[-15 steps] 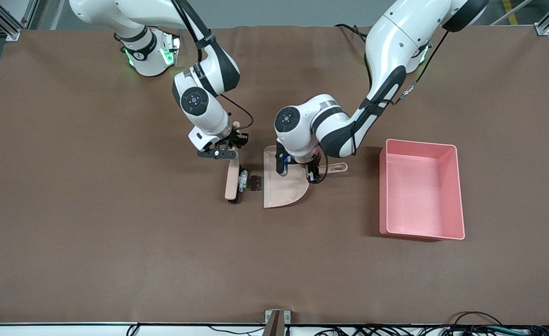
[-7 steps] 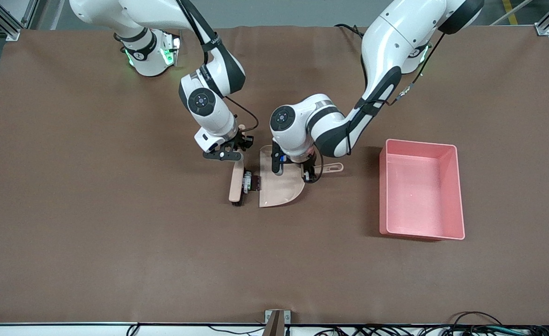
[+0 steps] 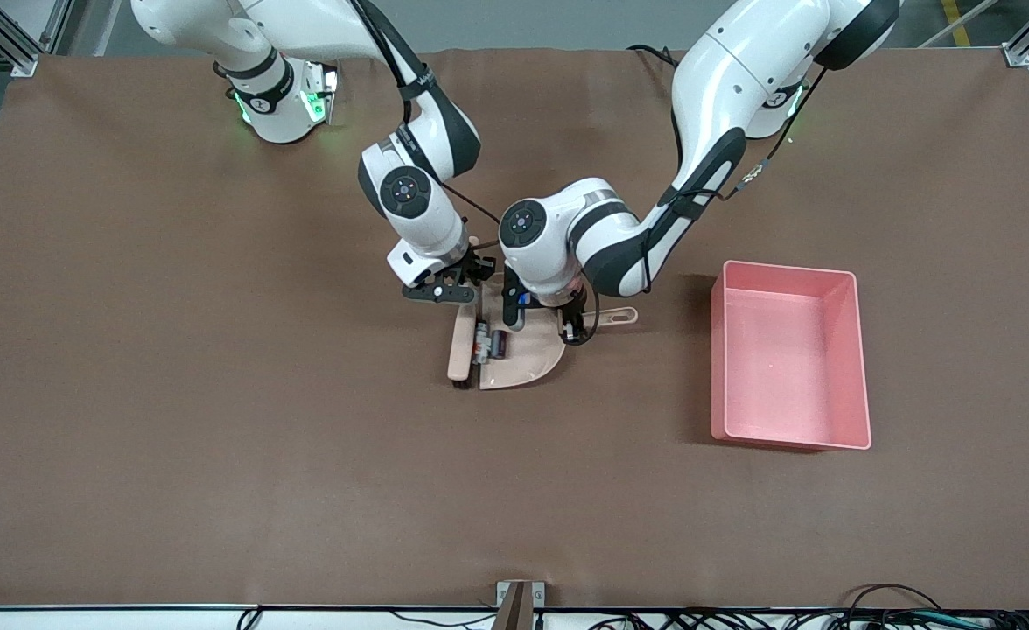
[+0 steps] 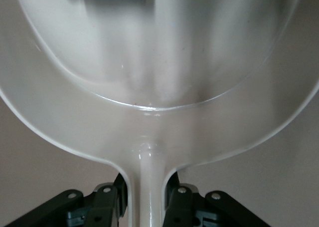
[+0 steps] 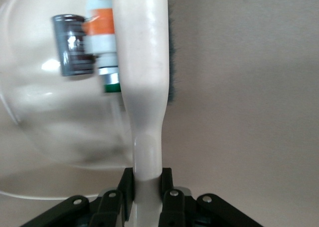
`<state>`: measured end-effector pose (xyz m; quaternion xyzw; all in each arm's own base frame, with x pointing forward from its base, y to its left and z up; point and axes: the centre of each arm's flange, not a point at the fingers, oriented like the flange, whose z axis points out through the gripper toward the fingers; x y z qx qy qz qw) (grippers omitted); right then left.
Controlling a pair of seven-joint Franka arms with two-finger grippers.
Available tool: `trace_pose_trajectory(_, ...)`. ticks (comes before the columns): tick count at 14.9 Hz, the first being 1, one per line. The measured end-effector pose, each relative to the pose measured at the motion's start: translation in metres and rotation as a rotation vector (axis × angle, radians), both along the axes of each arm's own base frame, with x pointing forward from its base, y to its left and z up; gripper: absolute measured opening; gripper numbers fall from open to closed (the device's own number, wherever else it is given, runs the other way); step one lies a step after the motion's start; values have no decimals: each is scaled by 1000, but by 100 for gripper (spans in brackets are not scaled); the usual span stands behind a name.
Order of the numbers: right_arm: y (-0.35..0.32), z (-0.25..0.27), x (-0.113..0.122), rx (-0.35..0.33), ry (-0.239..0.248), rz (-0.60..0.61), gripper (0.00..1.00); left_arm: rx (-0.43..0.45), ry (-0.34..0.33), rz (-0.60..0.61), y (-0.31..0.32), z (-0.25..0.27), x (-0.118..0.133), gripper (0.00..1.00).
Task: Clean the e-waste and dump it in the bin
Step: 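Sweep the capacitor and white part into the dustpan with the right gripper, then lower the brush onto the table with the right gripper and withdraw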
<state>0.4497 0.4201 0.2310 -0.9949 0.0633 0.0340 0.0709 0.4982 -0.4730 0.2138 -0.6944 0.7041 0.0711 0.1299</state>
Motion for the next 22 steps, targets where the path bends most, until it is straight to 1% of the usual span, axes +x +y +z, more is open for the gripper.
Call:
trace_pose_trajectory(3, 16, -1, 0, 3, -3, -10, 26, -7, -3, 9, -4, 0, 1, 33)
trace_pose_trajectory(5, 24, 1, -1, 3, 7, -9, 26, -6, -5, 16, -4, 0, 1, 33)
trace_pose_trajectory(7, 27, 4, -2, 5, 31, -12, 26, -8, -6, 20, -4, 0, 1, 33)
trace_pose_trajectory(10, 30, 8, -1, 7, 50, -24, 26, -10, -7, 28, -4, 0, 3, 33)
trace_pose_trajectory(12, 29, 12, 1, 14, 76, -40, 26, -16, -10, 33, -4, 0, 4, 33)
trace_pose_trajectory(15, 26, 30, 6, 26, 111, -56, 26, -33, -19, 51, -1, 0, 12, 33)
trace_pose_trajectory(17, 7, 47, 20, 48, 129, -79, 26, -67, -37, 60, -1, 2, 18, 33)
trace_pose_trajectory(18, -9, 55, 31, 81, 137, -90, 26, -88, -45, 59, -2, 2, 20, 33)
trace_pose_trajectory(20, -49, 61, 49, 143, 155, -72, 26, -118, -56, 54, -5, 1, 22, 33)
trace_pose_trajectory(22, -85, 60, 58, 156, 182, -49, 26, -151, -67, 50, -9, 3, 23, 33)
